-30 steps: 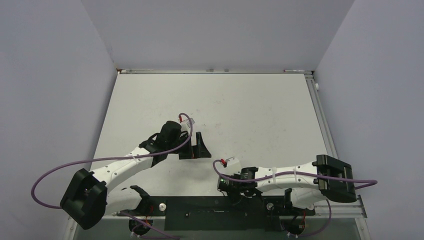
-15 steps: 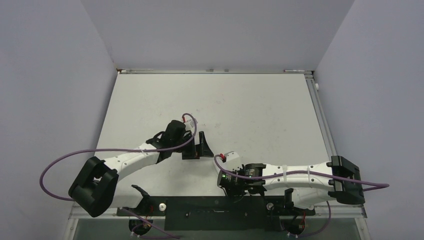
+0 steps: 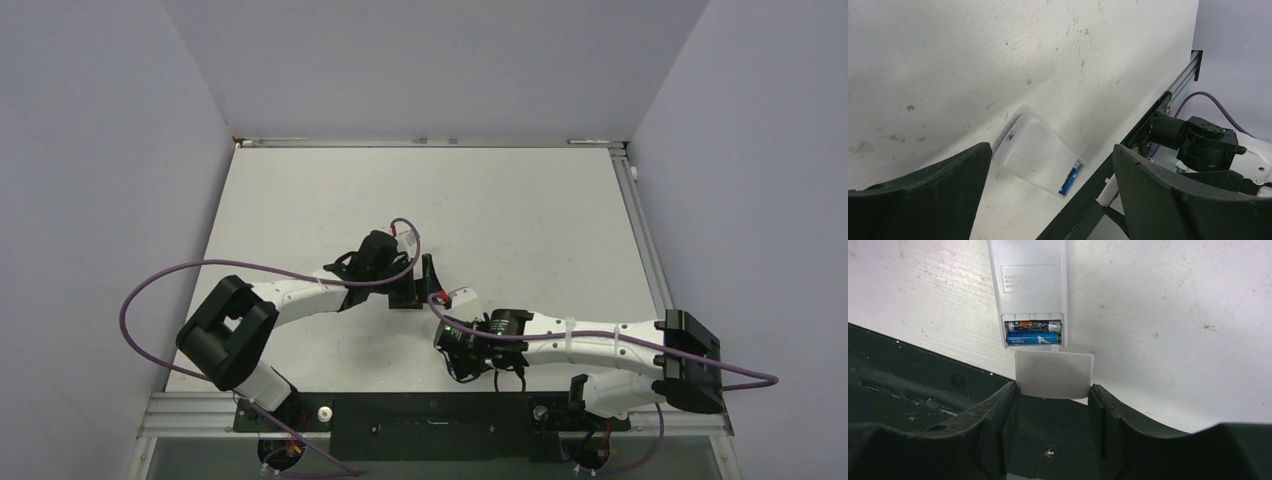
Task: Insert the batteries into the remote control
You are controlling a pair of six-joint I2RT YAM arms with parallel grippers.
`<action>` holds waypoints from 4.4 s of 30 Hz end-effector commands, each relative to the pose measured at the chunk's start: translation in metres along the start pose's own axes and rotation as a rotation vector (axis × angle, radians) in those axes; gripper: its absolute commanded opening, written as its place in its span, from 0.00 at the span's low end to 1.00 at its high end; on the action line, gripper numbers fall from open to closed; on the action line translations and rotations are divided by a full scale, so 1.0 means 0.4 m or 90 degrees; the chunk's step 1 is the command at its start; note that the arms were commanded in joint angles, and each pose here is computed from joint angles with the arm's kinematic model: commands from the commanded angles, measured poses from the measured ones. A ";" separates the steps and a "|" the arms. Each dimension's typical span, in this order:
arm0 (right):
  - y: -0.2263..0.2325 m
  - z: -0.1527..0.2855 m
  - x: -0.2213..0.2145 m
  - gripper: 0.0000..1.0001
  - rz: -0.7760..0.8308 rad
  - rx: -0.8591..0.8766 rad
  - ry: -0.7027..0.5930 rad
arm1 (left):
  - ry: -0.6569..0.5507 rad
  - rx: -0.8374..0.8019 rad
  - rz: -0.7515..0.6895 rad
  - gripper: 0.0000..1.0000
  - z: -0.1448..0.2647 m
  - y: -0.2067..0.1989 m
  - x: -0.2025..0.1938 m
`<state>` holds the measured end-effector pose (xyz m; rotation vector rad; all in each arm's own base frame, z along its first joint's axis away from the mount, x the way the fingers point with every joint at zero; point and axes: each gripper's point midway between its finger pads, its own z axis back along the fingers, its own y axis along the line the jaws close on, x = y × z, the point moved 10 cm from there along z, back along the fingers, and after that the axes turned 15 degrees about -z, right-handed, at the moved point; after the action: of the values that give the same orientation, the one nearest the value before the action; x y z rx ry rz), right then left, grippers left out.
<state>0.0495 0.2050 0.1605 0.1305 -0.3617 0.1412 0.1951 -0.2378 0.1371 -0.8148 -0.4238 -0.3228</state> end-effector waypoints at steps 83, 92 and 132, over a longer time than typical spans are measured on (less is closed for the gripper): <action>0.000 -0.071 0.010 0.25 0.101 0.013 0.144 | -0.008 0.022 0.000 0.92 0.030 0.041 -0.054; 0.006 -0.067 0.035 0.25 0.102 0.014 0.131 | -0.011 0.033 0.012 0.92 0.037 0.058 -0.065; 0.023 -0.091 0.067 0.25 0.140 0.022 0.142 | -0.013 0.035 0.021 0.92 0.046 0.072 -0.065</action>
<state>0.0782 0.2121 0.1300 0.0661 -0.1163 0.3718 0.1770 -0.2022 0.1122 -0.7530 -0.4016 -0.2518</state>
